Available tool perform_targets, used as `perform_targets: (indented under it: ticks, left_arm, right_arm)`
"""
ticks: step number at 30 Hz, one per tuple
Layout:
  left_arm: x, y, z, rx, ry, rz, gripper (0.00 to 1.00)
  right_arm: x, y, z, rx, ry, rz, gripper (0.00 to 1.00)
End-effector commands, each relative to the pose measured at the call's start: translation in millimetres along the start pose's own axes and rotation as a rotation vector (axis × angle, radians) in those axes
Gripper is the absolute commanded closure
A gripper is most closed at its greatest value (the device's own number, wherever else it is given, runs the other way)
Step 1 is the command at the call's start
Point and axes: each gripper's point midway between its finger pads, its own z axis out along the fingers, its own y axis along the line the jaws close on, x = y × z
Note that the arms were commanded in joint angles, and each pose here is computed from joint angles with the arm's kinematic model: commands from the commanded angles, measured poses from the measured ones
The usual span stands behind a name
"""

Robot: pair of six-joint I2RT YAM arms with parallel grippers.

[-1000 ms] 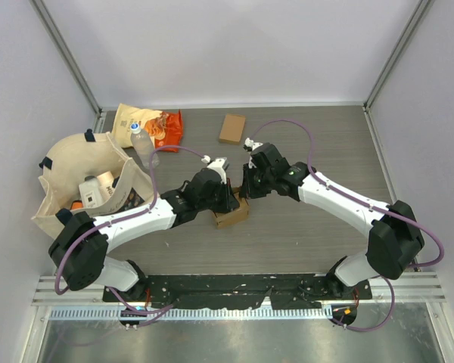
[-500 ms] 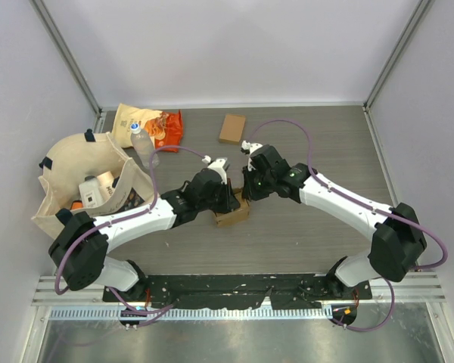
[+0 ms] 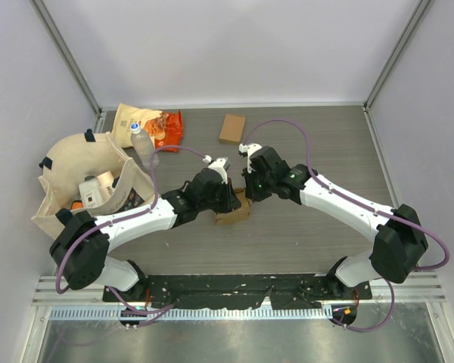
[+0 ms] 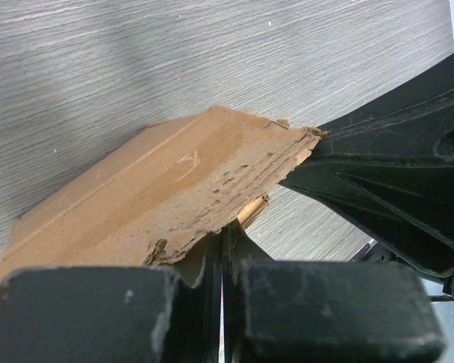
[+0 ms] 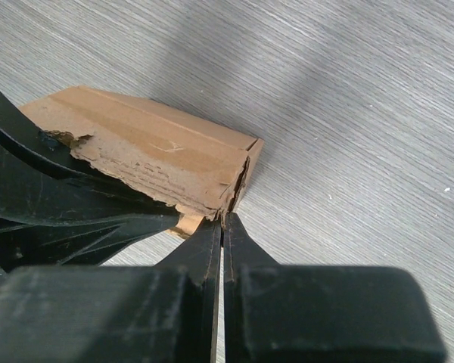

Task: Fold the paper box

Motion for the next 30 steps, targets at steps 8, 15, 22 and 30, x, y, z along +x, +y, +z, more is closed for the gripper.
perform_targets:
  ticks: [8,15,22,30]
  left_arm:
    - [24,22,3,-0.079,0.085,0.013,1.0]
    - [26,22,3,-0.077,0.089,0.009,1.0]
    - [26,23,4,-0.078,0.088,0.006,1.0]
    - [25,20,4,-0.068,0.086,0.005,1.0]
  right_arm:
    - [-18,-16,-15,0.114,-0.068,-0.084,0.99]
    - [-20,-20,-17,0.143,-0.074,-0.105,0.99]
    - [-26,-19,-19,0.144,-0.081,-0.117,0.99]
    - [-20,-8,-14,0.105,-0.079,-0.027,0.99]
